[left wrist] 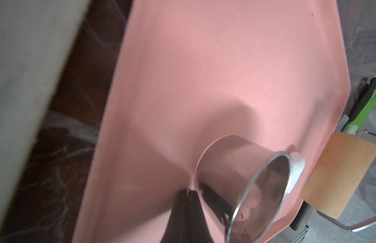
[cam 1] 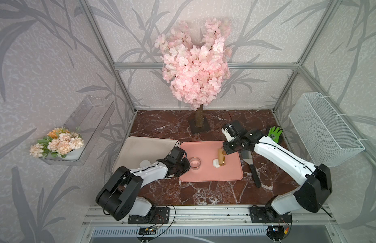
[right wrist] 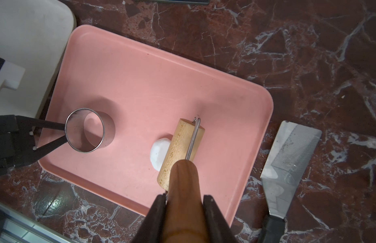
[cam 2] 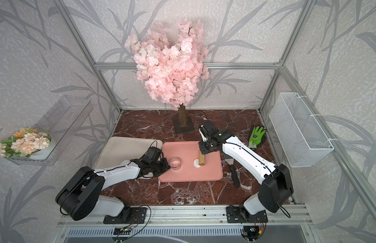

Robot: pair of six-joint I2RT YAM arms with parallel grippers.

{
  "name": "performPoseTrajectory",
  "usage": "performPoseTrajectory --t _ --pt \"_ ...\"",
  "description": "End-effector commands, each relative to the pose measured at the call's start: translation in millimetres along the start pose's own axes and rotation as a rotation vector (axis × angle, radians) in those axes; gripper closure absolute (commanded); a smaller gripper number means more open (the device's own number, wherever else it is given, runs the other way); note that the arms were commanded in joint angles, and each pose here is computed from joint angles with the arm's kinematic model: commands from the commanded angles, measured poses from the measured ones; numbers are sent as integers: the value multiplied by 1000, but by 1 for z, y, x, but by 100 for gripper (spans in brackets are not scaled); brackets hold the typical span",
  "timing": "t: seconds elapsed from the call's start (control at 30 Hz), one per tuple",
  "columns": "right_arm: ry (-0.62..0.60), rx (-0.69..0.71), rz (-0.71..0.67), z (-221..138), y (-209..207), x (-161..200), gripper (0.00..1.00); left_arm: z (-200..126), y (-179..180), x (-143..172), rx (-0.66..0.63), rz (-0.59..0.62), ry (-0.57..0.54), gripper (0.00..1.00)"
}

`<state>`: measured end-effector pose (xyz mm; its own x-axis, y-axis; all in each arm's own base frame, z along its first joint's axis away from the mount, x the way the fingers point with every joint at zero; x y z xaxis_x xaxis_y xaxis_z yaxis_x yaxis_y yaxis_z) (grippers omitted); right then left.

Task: Roll out the dumpling wrappers from the dough
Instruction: Flatten out the dough on the work surface.

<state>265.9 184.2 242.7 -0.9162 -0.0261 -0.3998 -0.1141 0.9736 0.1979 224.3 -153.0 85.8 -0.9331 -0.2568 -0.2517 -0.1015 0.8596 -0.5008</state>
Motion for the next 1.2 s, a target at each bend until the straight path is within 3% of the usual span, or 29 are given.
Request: performPoseTrajectory --t 0.0,0.27,0.6,0.8,1.17 --pt "-38 -40 9 -13 0 -2 100 6 25 21 -118 -26 90 100" --pt "-41 -135 -23 -19 26 -5 100 5 25 22 -119 -27 91 100" --pt "81 -52 -18 35 20 16 100 7 26 22 -117 -29 92 100" --pt "95 -55 -10 41 20 18 100 7 26 22 -115 -27 95 100" --pt "-46 -225 -18 -22 40 -8 100 6 25 21 -117 -27 95 100"
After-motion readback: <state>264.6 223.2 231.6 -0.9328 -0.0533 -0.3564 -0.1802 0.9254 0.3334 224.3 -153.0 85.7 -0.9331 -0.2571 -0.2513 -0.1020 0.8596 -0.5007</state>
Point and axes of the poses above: each gripper's point midway between its finger pads, its own z axis out along the fingers, its own y axis along the line the jaws close on, x = y × z, the point moved 8 cm from there along -z, back along the fingers, and after that the axes turned 15 degrees about z, right-handed, at the moved point
